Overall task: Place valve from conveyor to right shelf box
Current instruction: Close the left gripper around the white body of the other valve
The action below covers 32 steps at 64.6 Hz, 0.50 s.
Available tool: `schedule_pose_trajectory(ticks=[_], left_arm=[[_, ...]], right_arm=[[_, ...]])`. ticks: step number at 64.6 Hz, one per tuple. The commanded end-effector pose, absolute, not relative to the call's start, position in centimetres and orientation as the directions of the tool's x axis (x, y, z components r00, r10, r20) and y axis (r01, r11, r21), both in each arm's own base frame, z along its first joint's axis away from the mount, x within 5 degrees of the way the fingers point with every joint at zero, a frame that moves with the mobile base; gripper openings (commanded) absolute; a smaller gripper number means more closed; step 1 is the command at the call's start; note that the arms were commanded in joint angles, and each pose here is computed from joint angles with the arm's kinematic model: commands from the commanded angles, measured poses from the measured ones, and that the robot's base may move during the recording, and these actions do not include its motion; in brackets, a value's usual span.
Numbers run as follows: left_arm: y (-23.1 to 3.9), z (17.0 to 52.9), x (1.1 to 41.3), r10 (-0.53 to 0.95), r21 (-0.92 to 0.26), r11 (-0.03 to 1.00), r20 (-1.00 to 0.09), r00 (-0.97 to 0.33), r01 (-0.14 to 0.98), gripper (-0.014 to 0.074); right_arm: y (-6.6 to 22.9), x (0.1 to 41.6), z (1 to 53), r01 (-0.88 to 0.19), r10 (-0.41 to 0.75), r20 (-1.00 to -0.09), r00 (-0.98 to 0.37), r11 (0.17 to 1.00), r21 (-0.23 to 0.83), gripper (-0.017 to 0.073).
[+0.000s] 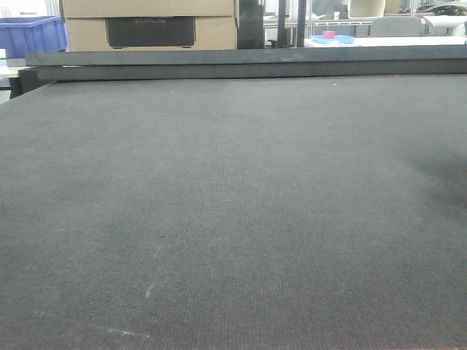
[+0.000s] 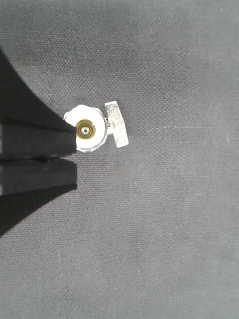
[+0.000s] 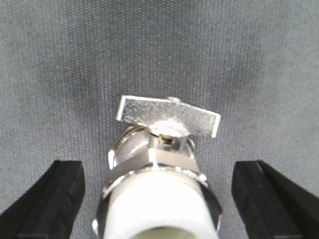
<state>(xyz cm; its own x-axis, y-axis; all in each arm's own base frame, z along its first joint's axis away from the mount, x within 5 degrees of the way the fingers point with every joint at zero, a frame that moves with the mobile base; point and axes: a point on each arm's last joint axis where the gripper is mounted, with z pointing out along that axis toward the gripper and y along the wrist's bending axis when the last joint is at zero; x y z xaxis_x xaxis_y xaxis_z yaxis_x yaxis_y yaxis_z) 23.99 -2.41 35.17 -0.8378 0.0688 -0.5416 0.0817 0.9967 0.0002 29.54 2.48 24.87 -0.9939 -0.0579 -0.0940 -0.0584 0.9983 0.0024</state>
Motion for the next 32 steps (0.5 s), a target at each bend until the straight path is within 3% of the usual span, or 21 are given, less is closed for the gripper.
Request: schedule_pose_trajectory(ticks=[1, 22, 27, 32], left_arm=[[-2.45, 35.54, 24.04, 0.062, -0.009, 0.997, -0.553, -0.831, 0.081, -0.0111], [-2.45, 35.54, 24.04, 0.062, -0.009, 0.997, -0.553, -0.831, 0.081, -0.0111], [-2.45, 35.54, 24.04, 0.062, -0.009, 0.997, -0.553, -0.831, 0.081, -0.0111], [-2.45, 35.54, 24.04, 0.062, -0.009, 0.997, -0.553, -0.831, 0.081, -0.0111]], right_arm=[[2.45, 29.75, 24.88, -0.066, -0.065, -0.099, -0.993, 0.998, 0.002, 0.0477], [2.45, 29.77, 24.83, -0.066, -0.065, -0.097, -0.993, 0.998, 0.002, 0.0465], [2.46, 29.79, 24.83, -0.066, -0.065, -0.099, -0.993, 0.998, 0.002, 0.0386], [2.46, 29.79, 24.83, -0.066, -0.065, -0.099, -0.993, 0.998, 0.002, 0.0244]])
